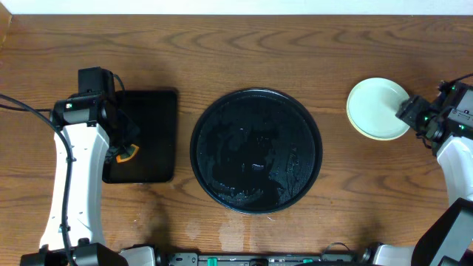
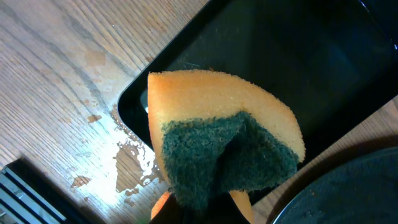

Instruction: Clean dirty plates on tray and stack at the side

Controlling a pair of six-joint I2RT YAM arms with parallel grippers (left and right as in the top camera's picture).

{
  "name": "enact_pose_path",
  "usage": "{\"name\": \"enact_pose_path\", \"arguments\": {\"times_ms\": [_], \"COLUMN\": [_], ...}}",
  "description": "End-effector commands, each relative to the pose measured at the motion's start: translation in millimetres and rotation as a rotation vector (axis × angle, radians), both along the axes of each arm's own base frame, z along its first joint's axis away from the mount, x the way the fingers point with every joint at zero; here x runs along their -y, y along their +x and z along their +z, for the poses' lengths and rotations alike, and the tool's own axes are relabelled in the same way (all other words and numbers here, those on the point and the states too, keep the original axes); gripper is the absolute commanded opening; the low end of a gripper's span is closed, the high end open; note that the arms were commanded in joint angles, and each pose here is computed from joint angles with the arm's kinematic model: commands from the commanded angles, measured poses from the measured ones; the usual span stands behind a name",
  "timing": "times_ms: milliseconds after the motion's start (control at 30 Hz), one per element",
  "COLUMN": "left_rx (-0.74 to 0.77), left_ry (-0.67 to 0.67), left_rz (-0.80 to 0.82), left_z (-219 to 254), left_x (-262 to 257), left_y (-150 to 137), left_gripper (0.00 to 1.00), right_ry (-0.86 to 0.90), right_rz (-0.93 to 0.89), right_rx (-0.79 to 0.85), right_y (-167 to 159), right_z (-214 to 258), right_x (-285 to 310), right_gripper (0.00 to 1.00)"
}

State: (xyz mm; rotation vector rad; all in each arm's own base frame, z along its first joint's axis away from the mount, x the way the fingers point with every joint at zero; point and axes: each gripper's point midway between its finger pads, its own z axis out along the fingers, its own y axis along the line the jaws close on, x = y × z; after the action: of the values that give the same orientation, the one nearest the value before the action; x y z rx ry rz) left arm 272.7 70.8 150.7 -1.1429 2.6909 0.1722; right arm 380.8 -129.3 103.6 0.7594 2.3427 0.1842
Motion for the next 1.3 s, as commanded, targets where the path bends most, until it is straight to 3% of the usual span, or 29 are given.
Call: {"name": "enact_pose_path", "arguments": {"times_ms": [0, 300, 733, 867, 933, 1000, 1033, 1267], "left_rx": [-0.010, 0.069, 0.004, -0.029, -0.042, -0.045, -0.043, -0.015], "left_ry": [0.007, 0.007, -0.225, -0.244, -0.247, -0.248, -0.247, -0.237], "left_rz": [-0.010, -0.012, -0.146, -0.147, -0.145, -0.145, -0.145, -0.165], "left_z": [-2, -1, -76, -92, -97, -98, -98, -88], "left_x": [-2, -3, 31, 33, 33, 33, 33, 32], "left_y": [-2, 20, 68, 70, 69, 69, 69, 75], "left_gripper": [0.08, 0.08, 0.08, 0.17, 0.26, 0.43, 0.45, 0.45], "right_ry": [0.110, 0.193, 0.122, 0.079, 0.061, 0.053, 0.055, 0.053], "right_rz": [0.132, 0.345, 0.632, 0.659, 0.672, 0.685, 0.696, 0.716], "right_rx": [0.091, 0.224, 0.239, 0.223, 0.218, 0.216, 0.216, 0.234], "right_y": [5, -23, -52, -54, -55, -56, -57, -62], "right_z": [21, 92, 119, 116, 114, 114, 114, 120], "right_x": [-29, -96, -202, -216, -222, -227, -231, -236], "right_gripper": [0.71, 0.72, 0.84, 0.86, 0.87, 0.88, 0.88, 0.89]}}
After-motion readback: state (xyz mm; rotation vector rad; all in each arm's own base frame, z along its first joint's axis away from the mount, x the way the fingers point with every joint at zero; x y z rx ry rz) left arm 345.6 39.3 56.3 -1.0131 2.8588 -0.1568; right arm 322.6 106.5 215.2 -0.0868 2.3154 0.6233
